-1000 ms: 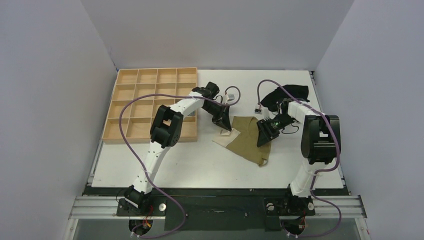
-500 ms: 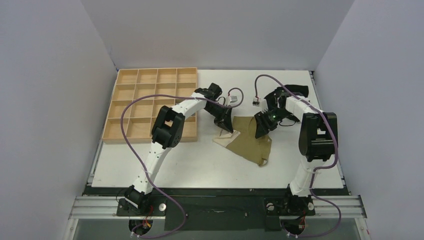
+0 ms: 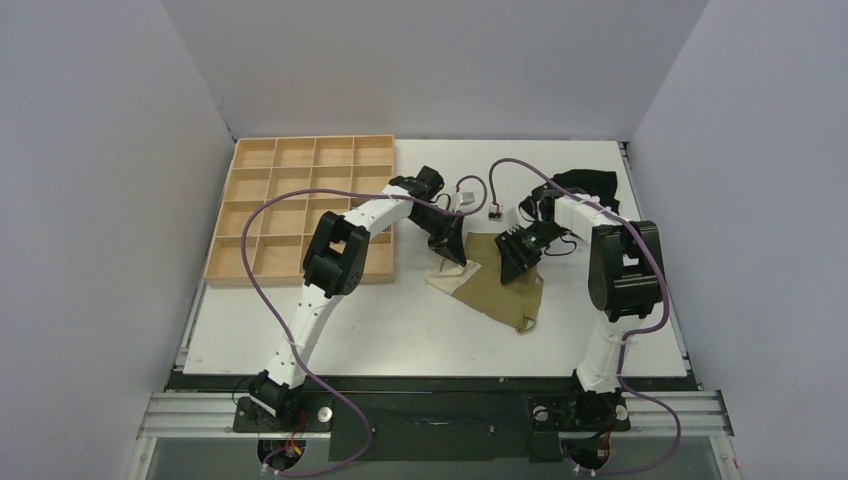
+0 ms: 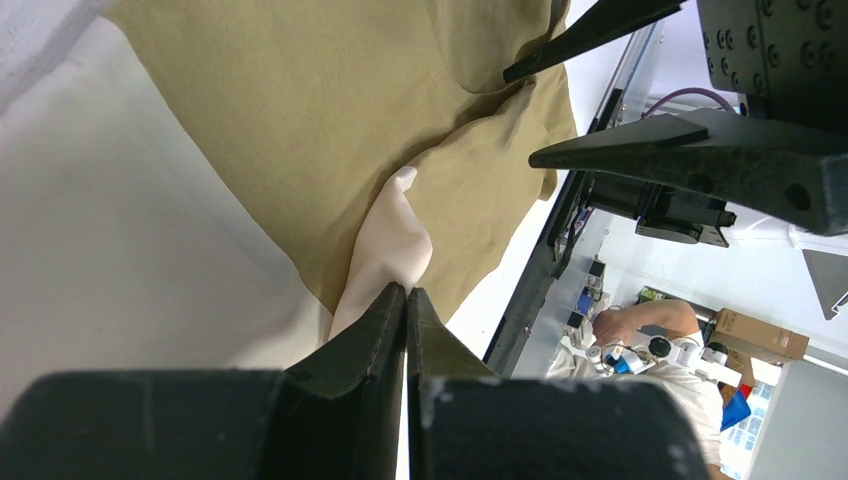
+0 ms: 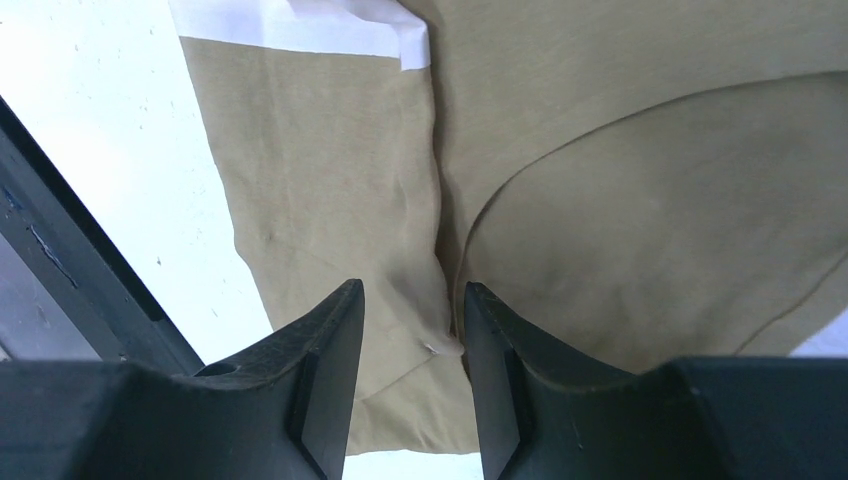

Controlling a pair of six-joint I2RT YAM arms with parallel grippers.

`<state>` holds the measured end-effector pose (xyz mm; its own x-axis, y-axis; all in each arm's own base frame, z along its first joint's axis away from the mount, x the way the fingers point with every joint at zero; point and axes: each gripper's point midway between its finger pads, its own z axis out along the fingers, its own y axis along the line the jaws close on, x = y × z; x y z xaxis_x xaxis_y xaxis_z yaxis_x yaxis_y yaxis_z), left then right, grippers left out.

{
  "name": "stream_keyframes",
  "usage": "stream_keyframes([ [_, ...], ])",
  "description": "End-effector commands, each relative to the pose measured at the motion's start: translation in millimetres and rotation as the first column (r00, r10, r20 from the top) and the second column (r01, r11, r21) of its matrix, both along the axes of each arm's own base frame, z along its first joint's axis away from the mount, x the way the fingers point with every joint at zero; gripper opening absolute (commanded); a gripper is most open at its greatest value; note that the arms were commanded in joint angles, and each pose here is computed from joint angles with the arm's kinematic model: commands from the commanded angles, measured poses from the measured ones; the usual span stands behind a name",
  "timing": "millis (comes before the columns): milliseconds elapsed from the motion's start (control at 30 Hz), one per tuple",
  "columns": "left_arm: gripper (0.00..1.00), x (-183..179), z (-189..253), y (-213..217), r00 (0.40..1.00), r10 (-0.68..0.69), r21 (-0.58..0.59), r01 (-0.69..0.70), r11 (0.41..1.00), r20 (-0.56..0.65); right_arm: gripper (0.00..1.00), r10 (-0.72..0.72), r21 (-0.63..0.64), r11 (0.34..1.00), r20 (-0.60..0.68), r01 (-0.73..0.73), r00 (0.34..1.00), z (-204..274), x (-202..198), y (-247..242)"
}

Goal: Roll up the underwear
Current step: Fold the underwear at the center of the board.

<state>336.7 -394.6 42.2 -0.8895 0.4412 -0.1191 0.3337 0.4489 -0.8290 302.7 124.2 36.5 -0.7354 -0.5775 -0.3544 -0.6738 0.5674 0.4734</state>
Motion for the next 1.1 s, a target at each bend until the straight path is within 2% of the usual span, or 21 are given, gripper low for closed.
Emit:
stream_keyframes([
  [0,0.0,6.0,34.6,-2.1,0.997,-0.01,-0.054,0.014,0.998,0.073,0.38,0.03,-0.007,1.0,0.015,-0.03,0.999,-4.5,-2.7,1.7],
  [233,0.0,7.1,36.1,-1.0,0.997,-0.007,-0.056,0.012,0.998,0.076,0.34,0.042,-0.024,0.999,0.02,-0.041,0.999,-6.6,-4.7,-0.6],
  [600,0.0,8.7,39.0,0.4,0.997,-0.003,-0.06,0.008,0.998,0.079,0.08,0.053,-0.03,0.998,0.019,-0.053,0.998,-4.0,-9.4,-1.8],
  [867,0.0,8.0,45.7,4.8,0.996,-0.01,-0.061,0.015,0.998,0.09,0.02,0.066,-0.033,0.997,0.05,-0.065,0.997,11.3,-9.9,-3.6],
  [1067,0.0,-3.1,59.2,13.9,0.99,-0.063,-0.074,0.073,0.995,0.128,0.0,0.096,-0.03,0.995,0.072,-0.094,0.993,28.7,-18.2,-5.0],
])
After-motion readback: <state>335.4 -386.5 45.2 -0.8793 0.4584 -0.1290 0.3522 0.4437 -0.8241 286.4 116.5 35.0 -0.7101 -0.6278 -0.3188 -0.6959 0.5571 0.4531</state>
